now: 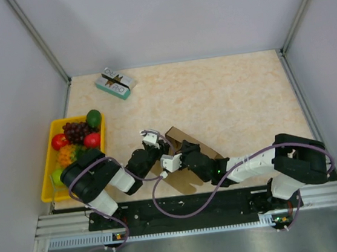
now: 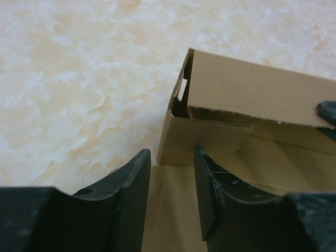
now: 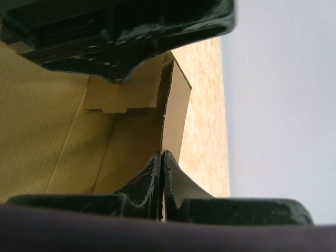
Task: Fold the paper box
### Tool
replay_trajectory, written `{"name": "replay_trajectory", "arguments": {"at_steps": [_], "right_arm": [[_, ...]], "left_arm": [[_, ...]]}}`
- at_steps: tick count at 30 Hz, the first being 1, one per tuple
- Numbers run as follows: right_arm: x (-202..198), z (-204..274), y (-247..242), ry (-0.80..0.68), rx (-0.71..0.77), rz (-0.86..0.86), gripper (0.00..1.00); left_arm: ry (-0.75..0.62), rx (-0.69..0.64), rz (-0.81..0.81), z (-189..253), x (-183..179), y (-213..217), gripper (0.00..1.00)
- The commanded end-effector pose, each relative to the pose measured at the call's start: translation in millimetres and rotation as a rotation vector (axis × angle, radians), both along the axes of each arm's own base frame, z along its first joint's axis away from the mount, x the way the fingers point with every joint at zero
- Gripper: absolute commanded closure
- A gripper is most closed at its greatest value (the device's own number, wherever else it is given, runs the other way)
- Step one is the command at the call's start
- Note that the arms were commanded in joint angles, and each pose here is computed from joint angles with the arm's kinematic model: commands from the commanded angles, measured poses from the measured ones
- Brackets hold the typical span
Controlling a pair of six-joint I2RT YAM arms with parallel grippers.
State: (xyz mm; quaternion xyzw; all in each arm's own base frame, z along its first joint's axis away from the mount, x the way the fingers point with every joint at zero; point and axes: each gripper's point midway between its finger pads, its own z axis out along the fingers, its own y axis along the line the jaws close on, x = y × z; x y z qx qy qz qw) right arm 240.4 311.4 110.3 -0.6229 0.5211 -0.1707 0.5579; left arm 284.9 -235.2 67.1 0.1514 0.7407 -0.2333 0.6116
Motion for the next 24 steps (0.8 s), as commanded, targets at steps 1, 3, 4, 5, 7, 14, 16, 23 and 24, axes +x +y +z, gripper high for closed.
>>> {"name": "replay_trajectory", "arguments": {"at_steps": [1, 3, 4, 5, 7, 14, 16, 23, 24], "right_arm": [[-20.9, -2.5, 24.6, 0.092, 0.057, 0.128, 1.0], [-21.3, -1.2, 24.4, 0.095, 0.063, 0.131, 1.0], [-21.1, -1.4, 24.0, 0.094, 0.06, 0.13, 1.0], [-21.1, -1.1, 24.3, 0.095, 0.061, 0.13, 1.0], [-21.8, -2.3, 25.0, 0.099, 0.06, 0.135, 1.0], [-24.4, -5.3, 30.1, 0.122, 0.073, 0.15, 1.0], [-25.1, -7.5, 30.9, 0.132, 0.072, 0.151, 1.0], [-27.5, -8.5, 32.3, 0.152, 0.083, 0.157, 1.0], [-27.7, -8.1, 32.6, 0.154, 0.086, 0.157, 1.0]], "left_arm": [[-0.184, -0.123, -0.091, 50.5, -1.0, -15.7, 0.56], [-0.184, -0.117, -0.121, 50.0, -2.6, -19.7, 0.55], [-0.176, -0.109, -0.121, 48.2, -0.9, -20.0, 0.55], [-0.175, -0.105, -0.118, 48.0, 0.7, -19.7, 0.55], [-0.177, -0.089, -0.116, 47.3, 3.3, -20.1, 0.55], [-0.177, -0.112, -0.098, 50.5, 11.1, -23.8, 0.45], [-0.179, -0.115, -0.101, 50.2, 14.6, -26.9, 0.44], [-0.193, -0.143, -0.051, 56.9, 27.7, -28.3, 0.7], [-0.192, -0.154, -0.023, 58.2, 30.3, -25.7, 0.77]]}}
